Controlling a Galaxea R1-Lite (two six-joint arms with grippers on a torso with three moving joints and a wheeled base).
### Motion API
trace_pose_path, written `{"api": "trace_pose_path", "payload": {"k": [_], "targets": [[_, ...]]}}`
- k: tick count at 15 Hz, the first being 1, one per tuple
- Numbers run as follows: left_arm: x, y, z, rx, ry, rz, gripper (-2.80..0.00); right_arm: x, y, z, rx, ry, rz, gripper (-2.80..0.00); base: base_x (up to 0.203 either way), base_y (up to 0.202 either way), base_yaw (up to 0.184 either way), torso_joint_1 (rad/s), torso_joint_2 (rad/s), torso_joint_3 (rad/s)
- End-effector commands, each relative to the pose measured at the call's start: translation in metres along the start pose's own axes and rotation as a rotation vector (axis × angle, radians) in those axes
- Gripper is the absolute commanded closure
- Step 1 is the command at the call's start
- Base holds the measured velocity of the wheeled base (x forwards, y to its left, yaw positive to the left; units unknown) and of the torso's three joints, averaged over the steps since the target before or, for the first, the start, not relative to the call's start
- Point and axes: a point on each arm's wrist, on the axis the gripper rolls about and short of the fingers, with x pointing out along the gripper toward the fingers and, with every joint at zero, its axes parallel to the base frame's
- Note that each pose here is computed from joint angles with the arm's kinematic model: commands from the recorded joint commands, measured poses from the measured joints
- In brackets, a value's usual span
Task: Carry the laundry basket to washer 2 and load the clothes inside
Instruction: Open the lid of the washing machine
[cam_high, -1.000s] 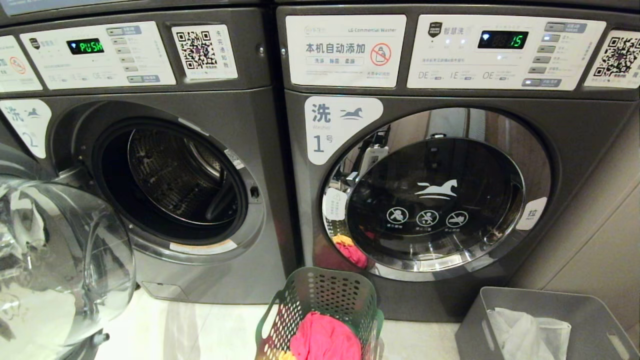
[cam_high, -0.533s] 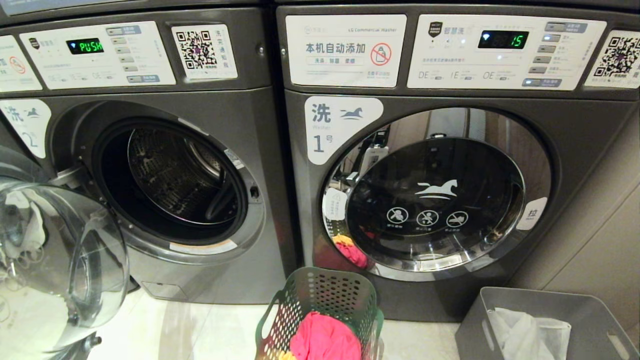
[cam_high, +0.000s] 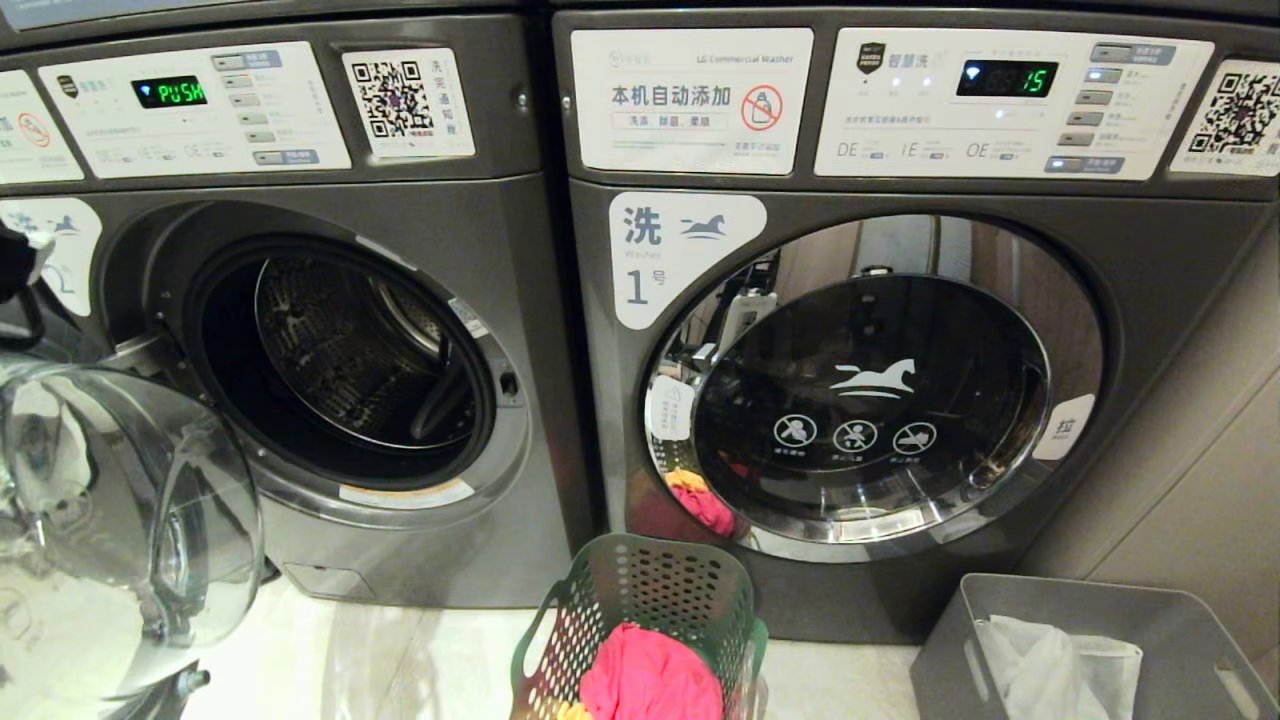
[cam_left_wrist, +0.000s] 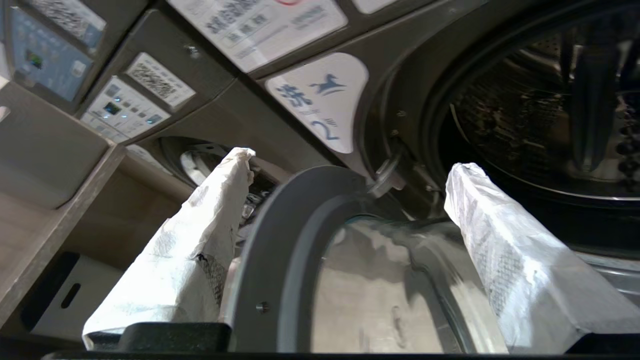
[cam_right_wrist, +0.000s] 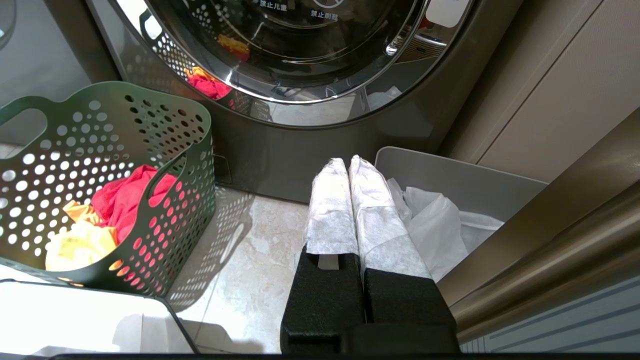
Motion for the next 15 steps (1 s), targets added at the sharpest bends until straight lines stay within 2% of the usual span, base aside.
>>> {"api": "trace_pose_path", "payload": {"k": [1,2,4,6,8,12,15], "targets": [[0.008,-0.016,-0.005,0.007,0.028,-0.037,-2.8,0.0,0.0,0.0,-0.001,0.001,0.001,0.0,0.0,0.0,0.0,0.0,0.0,0.0],[0.012,-0.023,-0.011,-0.003,0.078,-0.024,-2.8,0.0,0.0,0.0,-0.001,0.001,0.001,0.0,0.0,0.0,0.0,0.0,0.0,0.0],[0.016,-0.039,-0.022,-0.068,0.207,0.022,-2.8,0.0,0.0,0.0,-0.001,0.001,0.001,0.0,0.0,0.0,0.0,0.0,0.0,0.0],[0.015,-0.048,-0.032,-0.117,0.317,-0.009,-2.8,0.0,0.0,0.0,-0.001,0.001,0.001,0.0,0.0,0.0,0.0,0.0,0.0,0.0],[0.012,-0.049,-0.037,-0.14,0.371,0.03,-2.8,0.0,0.0,0.0,-0.001,0.001,0.001,0.0,0.0,0.0,0.0,0.0,0.0,0.0],[0.008,-0.055,-0.049,-0.221,0.455,0.024,-2.8,0.0,0.0,0.0,-0.001,0.001,0.001,0.0,0.0,0.0,0.0,0.0,0.0,0.0],[0.007,-0.047,-0.053,-0.245,0.469,0.054,-2.8,0.0,0.0,0.0,-0.001,0.001,0.001,0.0,0.0,0.0,0.0,0.0,0.0,0.0]]}}
